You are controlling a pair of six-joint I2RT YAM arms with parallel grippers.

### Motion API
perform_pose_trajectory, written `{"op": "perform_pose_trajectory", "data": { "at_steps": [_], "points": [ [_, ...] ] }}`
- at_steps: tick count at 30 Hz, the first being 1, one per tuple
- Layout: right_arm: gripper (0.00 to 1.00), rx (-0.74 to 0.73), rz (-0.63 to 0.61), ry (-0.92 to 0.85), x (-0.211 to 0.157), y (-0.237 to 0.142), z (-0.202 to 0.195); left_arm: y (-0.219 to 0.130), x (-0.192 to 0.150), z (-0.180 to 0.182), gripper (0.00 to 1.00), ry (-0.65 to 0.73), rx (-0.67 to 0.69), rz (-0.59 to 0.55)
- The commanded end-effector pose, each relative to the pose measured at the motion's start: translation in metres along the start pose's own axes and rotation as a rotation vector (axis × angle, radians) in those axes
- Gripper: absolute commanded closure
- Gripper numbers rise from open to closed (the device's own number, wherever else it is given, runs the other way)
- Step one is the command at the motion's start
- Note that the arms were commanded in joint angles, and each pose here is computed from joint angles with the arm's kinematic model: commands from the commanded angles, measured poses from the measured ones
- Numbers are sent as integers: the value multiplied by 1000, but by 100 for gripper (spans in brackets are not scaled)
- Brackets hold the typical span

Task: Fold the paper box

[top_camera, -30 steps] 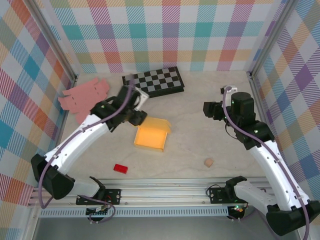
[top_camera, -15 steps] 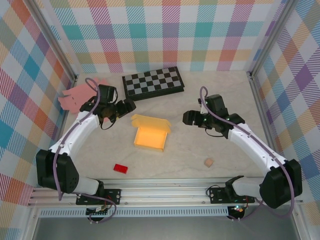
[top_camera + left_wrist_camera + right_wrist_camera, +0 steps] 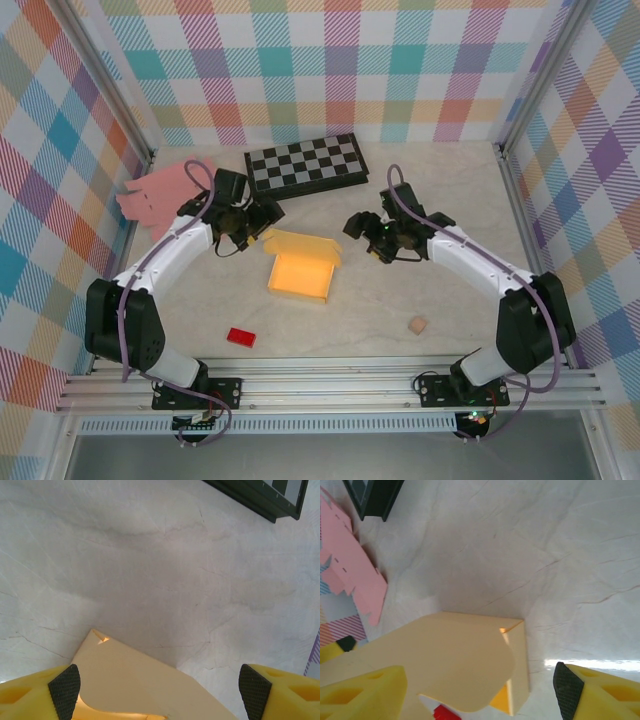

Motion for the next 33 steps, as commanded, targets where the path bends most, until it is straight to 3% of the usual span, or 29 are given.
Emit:
{"op": "perform_pose_trajectory", "data": {
  "at_steps": [1, 22, 28, 33],
  "points": [
    [21, 47, 58, 68, -13, 4, 20, 6, -8, -1, 16, -8, 10, 15],
    [21, 46, 139, 59, -49, 27, 34, 9, -42, -14, 16, -11, 5, 22],
    [18, -86, 8, -56, -34, 14, 18, 2, -36, -11, 14, 58, 54, 1],
    [17, -108, -14, -155, -33, 3, 14, 5, -34, -15, 12, 86, 29, 53]
  ]
}}
Point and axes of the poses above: each hand's point on the last joint's axis, 136 mm out from that joint toward the fingers, its own y axis out along the fingers, its own z axis along the line the jaws close on, x = y × z, the point moved 4 cm from there along -y, back along the fingers, and after that the axes turned 12 degrees about y, right-handed, at the moved point
